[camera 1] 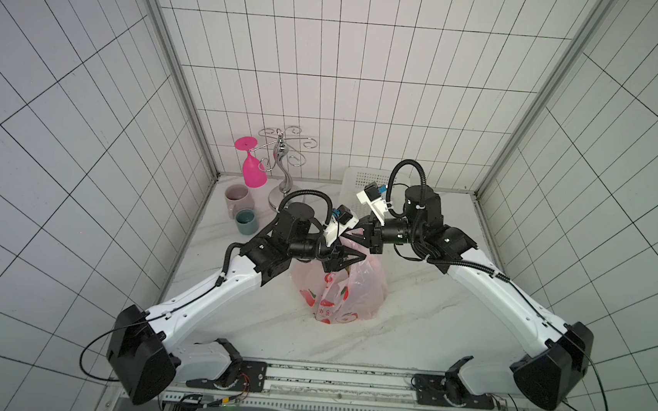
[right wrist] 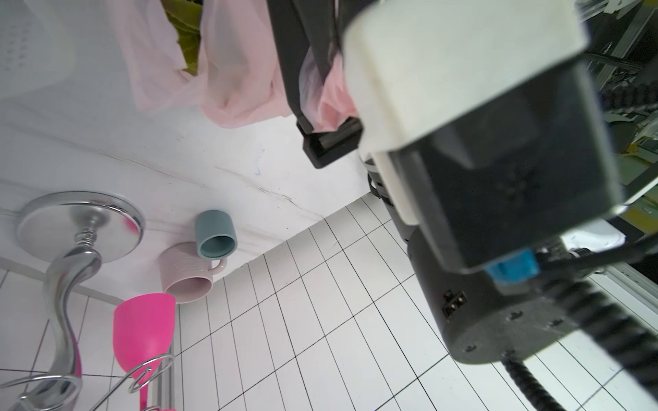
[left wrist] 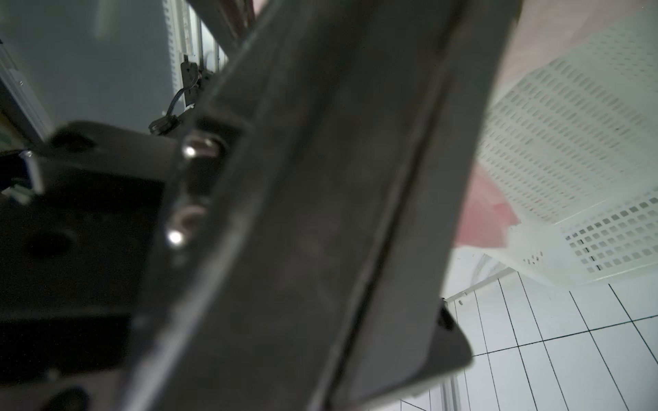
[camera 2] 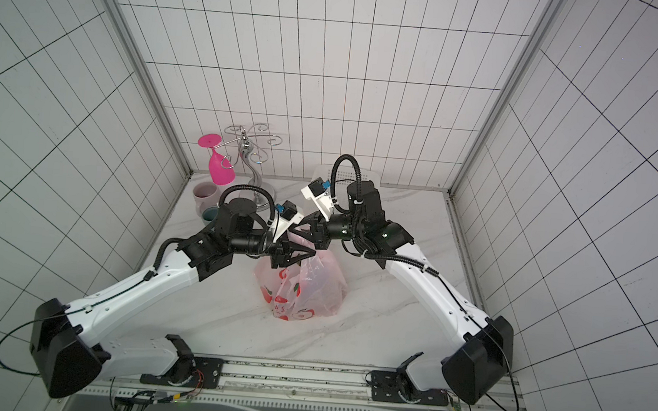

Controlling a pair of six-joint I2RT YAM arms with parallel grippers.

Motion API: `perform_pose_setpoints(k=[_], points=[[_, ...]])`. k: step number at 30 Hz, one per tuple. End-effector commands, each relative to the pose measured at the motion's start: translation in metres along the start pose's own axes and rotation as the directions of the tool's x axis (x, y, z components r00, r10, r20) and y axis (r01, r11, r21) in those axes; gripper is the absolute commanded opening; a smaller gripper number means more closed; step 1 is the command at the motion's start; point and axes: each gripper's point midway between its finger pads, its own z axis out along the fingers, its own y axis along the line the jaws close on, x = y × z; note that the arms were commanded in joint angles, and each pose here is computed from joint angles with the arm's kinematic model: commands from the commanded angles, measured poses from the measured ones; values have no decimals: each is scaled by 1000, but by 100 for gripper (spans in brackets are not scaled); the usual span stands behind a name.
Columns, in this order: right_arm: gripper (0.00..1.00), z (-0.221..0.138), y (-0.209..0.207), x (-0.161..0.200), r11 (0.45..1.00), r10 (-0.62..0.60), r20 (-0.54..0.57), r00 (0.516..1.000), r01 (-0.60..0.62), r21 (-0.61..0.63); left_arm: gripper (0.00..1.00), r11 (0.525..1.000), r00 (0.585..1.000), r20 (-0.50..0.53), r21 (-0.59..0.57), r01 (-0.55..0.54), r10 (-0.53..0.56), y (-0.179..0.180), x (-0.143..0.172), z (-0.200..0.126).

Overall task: Place the pineapple into a plastic bag & tie a knot
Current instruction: Cross the plastic bag at the center of the board.

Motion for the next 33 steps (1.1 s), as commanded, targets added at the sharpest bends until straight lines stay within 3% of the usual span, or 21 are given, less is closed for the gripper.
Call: perform_pose_setpoints(k=[1,7,10,11,13,18,22,26,33], points=[[0,5,17,-2,997,-4,5,1000,4,-83,41,998,982,181,16,-66,63,-12,-45,-10],[0,2,18,1,997,9,3,1000,-9,-79,26,998,975,216,15,-60,56,-12,-52,-11],[0,-2,18,-3,998,12,15,1000,-11,-65,2,999,979,197,11,-49,46,-9,-47,-9],[0,-5,17,-5,998,15,23,1000,-13,-55,0,999,980,192,9,-48,45,-8,-46,-8],[1,-15,10,-13,999,34,52,998,-33,-11,0,999,984,175,4,-35,34,-5,-39,-7],[47,-58,-15,-35,983,64,166,984,-91,161,0,1000,985,168,-16,-21,23,2,-32,-9],[69,-93,-28,-41,947,42,234,971,-113,300,0,1000,986,167,-13,-21,23,1,-33,-10],[78,-98,-34,-38,932,52,228,972,-129,338,0,1000,987,159,-11,-24,25,1,-33,-10],[78,-68,-42,-17,947,137,142,980,-172,270,0,1000,989,146,-17,-21,23,3,-30,-9]])
